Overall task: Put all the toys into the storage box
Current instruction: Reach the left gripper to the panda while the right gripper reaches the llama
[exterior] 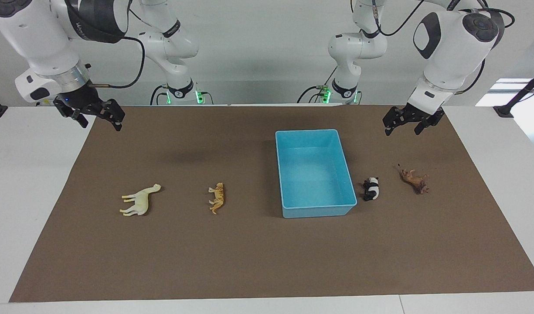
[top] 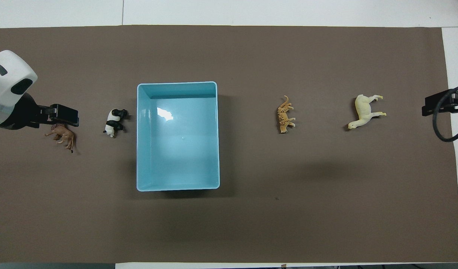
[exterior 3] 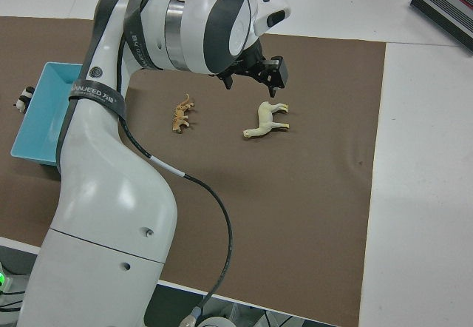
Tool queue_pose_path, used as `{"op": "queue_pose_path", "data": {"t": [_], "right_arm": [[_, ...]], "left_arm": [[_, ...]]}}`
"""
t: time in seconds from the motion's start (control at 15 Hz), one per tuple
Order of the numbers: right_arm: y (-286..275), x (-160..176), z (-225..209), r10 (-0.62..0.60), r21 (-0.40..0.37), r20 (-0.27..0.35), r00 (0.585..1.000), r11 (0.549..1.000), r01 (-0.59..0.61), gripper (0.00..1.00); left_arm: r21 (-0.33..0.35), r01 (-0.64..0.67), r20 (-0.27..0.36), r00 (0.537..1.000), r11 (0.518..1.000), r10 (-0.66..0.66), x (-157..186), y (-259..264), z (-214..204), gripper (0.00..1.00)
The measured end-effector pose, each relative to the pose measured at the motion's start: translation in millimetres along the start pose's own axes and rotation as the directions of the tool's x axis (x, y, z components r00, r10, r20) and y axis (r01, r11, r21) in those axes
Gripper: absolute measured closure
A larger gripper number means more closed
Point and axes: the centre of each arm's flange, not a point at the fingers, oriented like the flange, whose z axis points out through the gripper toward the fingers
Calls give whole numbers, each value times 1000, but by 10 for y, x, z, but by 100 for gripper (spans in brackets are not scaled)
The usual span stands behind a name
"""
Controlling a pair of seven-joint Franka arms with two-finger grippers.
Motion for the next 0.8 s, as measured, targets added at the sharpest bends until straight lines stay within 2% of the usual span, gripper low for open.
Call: {"op": "queue_pose_path", "data": {"t": [0.67,0.8], "right_arm": [[-16,22,46,-3,0,-10,1000,1000,3,0],[-33,94,150,-5,1,-45,999,1000,6,0]], "left_arm": [[-1,8,-9,1000,1000,-8,16,-41,-16,0],[-2,32,-14,999,999,-32,34,-63,-8,0]]}}
